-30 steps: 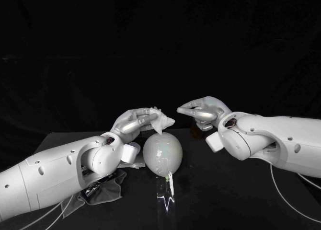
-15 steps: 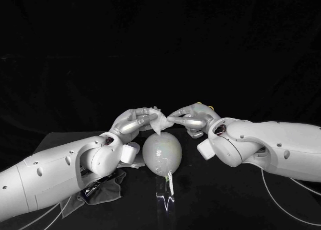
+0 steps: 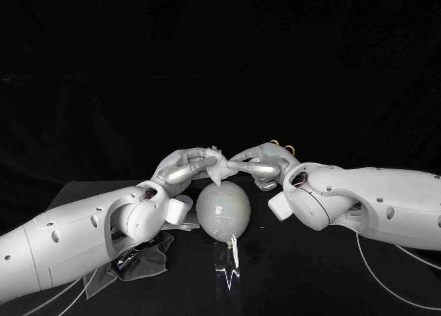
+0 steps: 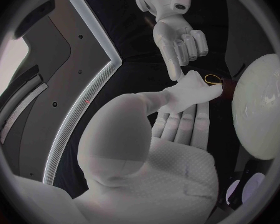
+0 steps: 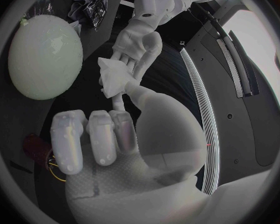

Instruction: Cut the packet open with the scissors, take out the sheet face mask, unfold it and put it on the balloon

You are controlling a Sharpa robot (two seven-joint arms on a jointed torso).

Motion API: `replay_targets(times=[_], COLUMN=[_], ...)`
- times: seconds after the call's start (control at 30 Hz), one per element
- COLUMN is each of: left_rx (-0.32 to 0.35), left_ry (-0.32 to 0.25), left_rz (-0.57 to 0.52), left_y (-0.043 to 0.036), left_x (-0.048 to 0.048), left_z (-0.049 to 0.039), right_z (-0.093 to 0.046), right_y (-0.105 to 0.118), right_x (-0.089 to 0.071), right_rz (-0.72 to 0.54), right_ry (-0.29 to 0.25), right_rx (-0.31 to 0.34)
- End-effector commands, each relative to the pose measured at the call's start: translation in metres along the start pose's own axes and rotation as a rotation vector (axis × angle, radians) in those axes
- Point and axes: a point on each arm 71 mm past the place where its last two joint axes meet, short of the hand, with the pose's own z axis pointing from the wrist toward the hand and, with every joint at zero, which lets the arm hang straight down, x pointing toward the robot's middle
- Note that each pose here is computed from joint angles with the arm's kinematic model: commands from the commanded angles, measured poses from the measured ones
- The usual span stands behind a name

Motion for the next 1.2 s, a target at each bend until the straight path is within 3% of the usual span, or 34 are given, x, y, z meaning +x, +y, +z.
replay_targets(times=[0.03,1.2], left_rx=[0.009,0.001], left_ry=[0.001,0.007], left_rz=[0.023,0.049], left_y=[-0.0016,-0.0011], left_x=[0.0012,0.0029], left_z=[0.0006,0.0004], right_z=[-0.0005,0.0069], right_y=[0.0014,0.0029], right_x=[0.0020,0.0040], right_rz=[0.007,0.071], right_ry=[0.007,-0.041], right_rx=[-0.013,-0.021])
